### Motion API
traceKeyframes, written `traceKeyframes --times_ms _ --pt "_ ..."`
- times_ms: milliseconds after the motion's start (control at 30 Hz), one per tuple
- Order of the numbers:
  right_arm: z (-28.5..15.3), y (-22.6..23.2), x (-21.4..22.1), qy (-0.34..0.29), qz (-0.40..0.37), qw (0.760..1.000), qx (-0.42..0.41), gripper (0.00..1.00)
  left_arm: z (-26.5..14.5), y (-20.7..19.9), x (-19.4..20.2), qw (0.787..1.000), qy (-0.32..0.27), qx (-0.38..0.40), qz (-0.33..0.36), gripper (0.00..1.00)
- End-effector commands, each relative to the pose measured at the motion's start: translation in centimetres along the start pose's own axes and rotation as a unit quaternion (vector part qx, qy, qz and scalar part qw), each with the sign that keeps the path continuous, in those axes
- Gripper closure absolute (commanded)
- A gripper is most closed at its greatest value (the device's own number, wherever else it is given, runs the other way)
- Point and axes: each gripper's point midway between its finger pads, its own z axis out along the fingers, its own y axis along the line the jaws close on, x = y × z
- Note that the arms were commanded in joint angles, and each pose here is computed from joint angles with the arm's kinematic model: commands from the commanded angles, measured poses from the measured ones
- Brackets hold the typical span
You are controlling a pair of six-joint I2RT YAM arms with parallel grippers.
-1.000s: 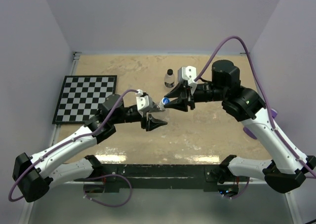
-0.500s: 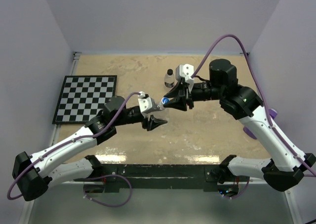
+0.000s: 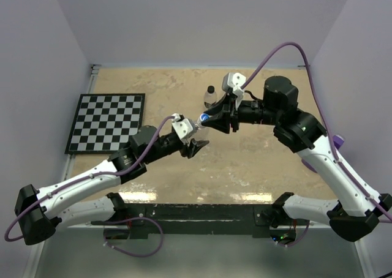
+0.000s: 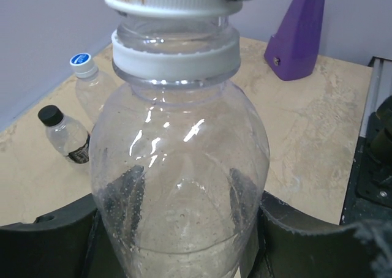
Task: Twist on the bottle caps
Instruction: Screw the bottle cap onto the plastic bottle.
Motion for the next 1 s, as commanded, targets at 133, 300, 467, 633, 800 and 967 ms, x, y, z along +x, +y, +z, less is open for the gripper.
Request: traceKeyframes --times_ms 133,300,467,633,800,967 --pt "1.0 -1.5 4.7 0.065 0.103 0.991 0.054 1.00 -0.5 2.8 -9.7 0.983 -0.158 -0.098 0.007 1.00" --pt "1.2 -2.0 4.7 0.062 0.133 0.986 0.079 1.00 0.3 3.2 -9.5 0.979 -0.151 -0.135 0.011 1.00" --pt "1.4 -2.7 5.3 0.062 0.158 0.980 0.104 1.00 0.3 3.9 -9.4 0.966 -0.165 -0.197 -0.005 1.00" --pt "1.4 -3.4 5.3 0.050 0.177 0.975 0.127 1.00 0.5 4.4 -9.3 0.955 -0.180 -0.232 -0.036 1.00" --pt "1.7 -3.3 5.4 0.037 0.187 0.973 0.129 1.00 0.8 4.5 -8.9 0.953 -0.179 -0.241 -0.047 1.00" --pt "1.2 -3.1 4.0 0.016 0.162 0.979 0.124 0.97 1.5 3.7 -8.0 0.961 -0.163 -0.219 -0.042 1.00"
